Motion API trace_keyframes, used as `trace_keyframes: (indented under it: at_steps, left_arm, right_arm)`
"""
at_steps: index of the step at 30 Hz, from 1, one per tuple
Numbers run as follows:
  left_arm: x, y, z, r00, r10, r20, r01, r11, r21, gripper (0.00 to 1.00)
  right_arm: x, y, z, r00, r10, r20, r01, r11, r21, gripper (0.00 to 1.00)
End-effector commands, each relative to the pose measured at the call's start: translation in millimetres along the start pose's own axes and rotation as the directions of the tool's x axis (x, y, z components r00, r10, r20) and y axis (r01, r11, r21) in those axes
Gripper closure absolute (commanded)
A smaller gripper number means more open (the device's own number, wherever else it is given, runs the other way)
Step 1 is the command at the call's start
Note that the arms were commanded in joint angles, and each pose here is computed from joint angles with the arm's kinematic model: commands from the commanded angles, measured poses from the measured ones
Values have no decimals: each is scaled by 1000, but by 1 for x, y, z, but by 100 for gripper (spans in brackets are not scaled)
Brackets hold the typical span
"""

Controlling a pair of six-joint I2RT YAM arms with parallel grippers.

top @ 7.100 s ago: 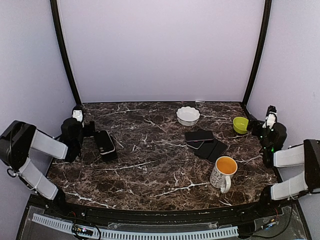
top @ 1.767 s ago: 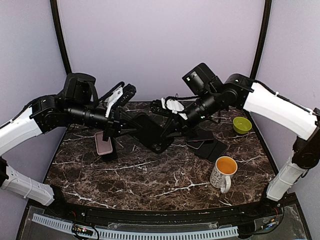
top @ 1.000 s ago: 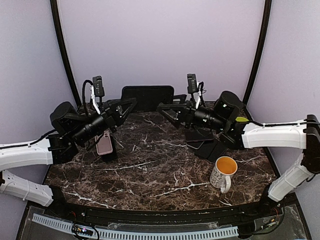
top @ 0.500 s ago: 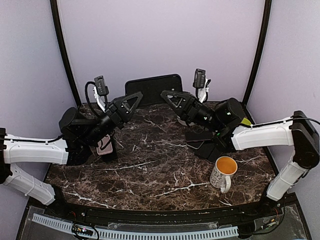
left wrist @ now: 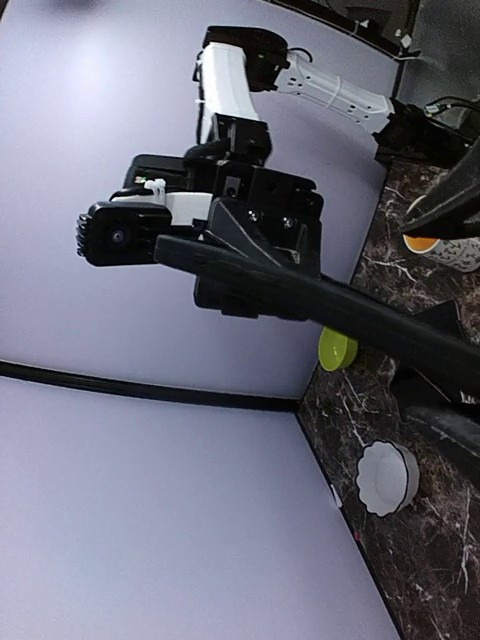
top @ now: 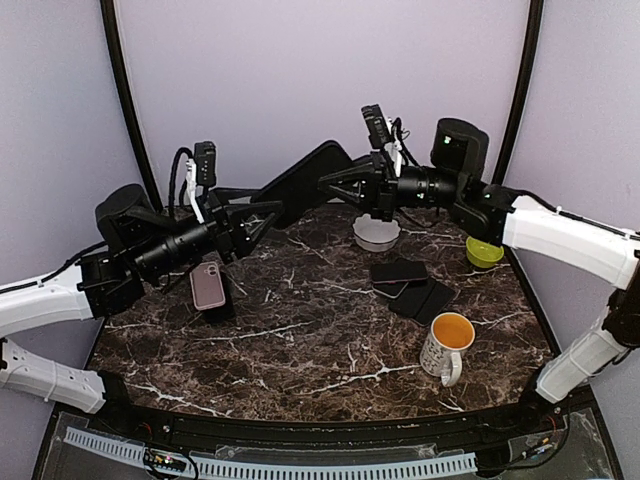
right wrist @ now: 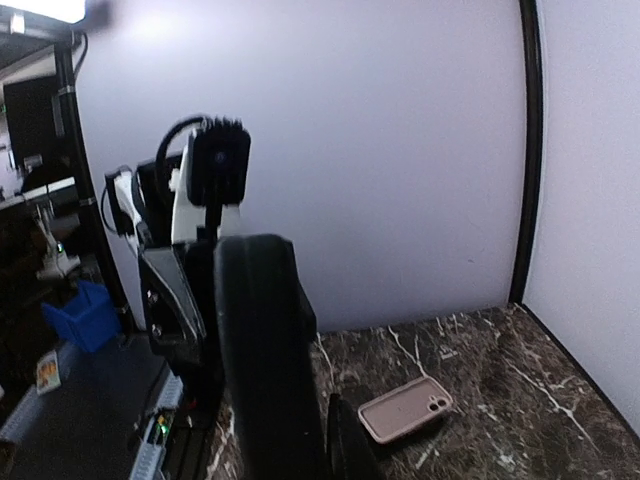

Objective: Put the phone into the phone case
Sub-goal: Pass from the left arm to the right, then pass from the right arm to the left

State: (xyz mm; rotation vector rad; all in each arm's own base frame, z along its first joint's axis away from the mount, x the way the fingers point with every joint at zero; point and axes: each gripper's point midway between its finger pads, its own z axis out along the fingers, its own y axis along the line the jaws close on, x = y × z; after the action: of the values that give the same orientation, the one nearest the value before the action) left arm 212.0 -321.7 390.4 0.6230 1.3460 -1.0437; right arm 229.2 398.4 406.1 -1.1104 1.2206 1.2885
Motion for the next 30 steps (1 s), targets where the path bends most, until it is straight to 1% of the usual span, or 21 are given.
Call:
trace_keyframes:
  at_steps: [1,2,3,4,5,6,7,9,11,13,16,18,19,20,21,25,26,27,28,30]
  left_arm:
    - [29,-5,-19,947,196,-253,-191,981,42,42]
    - [29,-7,-19,937,231,-263,-222,973,61,40]
    - [41,-8,-22,920,238,-311,-223,971,84,40]
    - [41,-8,-21,911,255,-325,-236,967,96,40]
    - [52,-7,-22,895,252,-368,-228,968,106,40]
    - [51,-8,-20,891,257,-374,-232,966,112,40]
    - [60,-8,-20,879,252,-405,-219,967,126,40]
    - [67,-13,-17,867,252,-430,-201,966,162,40]
    - [73,-17,-15,864,248,-438,-180,965,191,40]
    - [74,-19,-11,874,244,-420,-171,964,204,40]
    - [71,-22,-2,900,253,-356,-183,958,219,42]
    - [68,-19,3,910,259,-323,-199,958,206,47]
    - [67,-18,4,912,259,-317,-204,959,199,53]
    - [68,-14,7,912,260,-317,-210,961,182,56]
    - [68,-13,8,911,263,-318,-215,960,178,63]
    - [77,-10,11,900,265,-347,-216,961,174,78]
    - [78,-8,11,897,264,-355,-216,962,169,86]
    - [78,-8,11,897,263,-356,-216,962,165,90]
    - [79,-6,12,896,262,-360,-218,963,157,98]
    - [78,-5,12,897,257,-360,-217,965,149,100]
  right_arm:
    - [94,24,-32,878,-96,-469,63,994,-86,100]
    - [96,23,-34,865,-97,-492,67,995,-79,100]
    - [95,21,-35,858,-95,-505,72,995,-66,100]
    - [93,20,-34,859,-96,-502,79,995,-57,100]
    - [89,20,-33,864,-103,-493,86,995,-58,100]
    - [84,22,-31,871,-114,-478,93,993,-67,100]
    - [79,24,-30,878,-124,-463,101,992,-73,100]
    - [69,25,-28,888,-143,-437,125,990,-70,100]
    - [62,23,-25,892,-158,-422,150,987,-52,100]
    - [61,22,-23,892,-167,-420,165,985,-42,100]
    - [59,23,-20,890,-177,-421,176,984,-43,100]
    - [58,25,-18,887,-183,-424,177,983,-54,100]
    - [58,27,-17,885,-185,-427,177,982,-60,100]
    - [58,29,-16,883,-189,-429,178,982,-66,100]
    - [60,31,-16,881,-193,-432,179,981,-74,100]
    - [65,34,-15,873,-198,-446,177,980,-89,100]
    - [67,35,-15,872,-196,-449,173,981,-93,100]
    - [67,34,-14,871,-197,-450,174,980,-93,100]
    - [69,34,-14,870,-196,-453,173,981,-92,100]
    - [70,32,-13,869,-194,-455,173,981,-88,100]
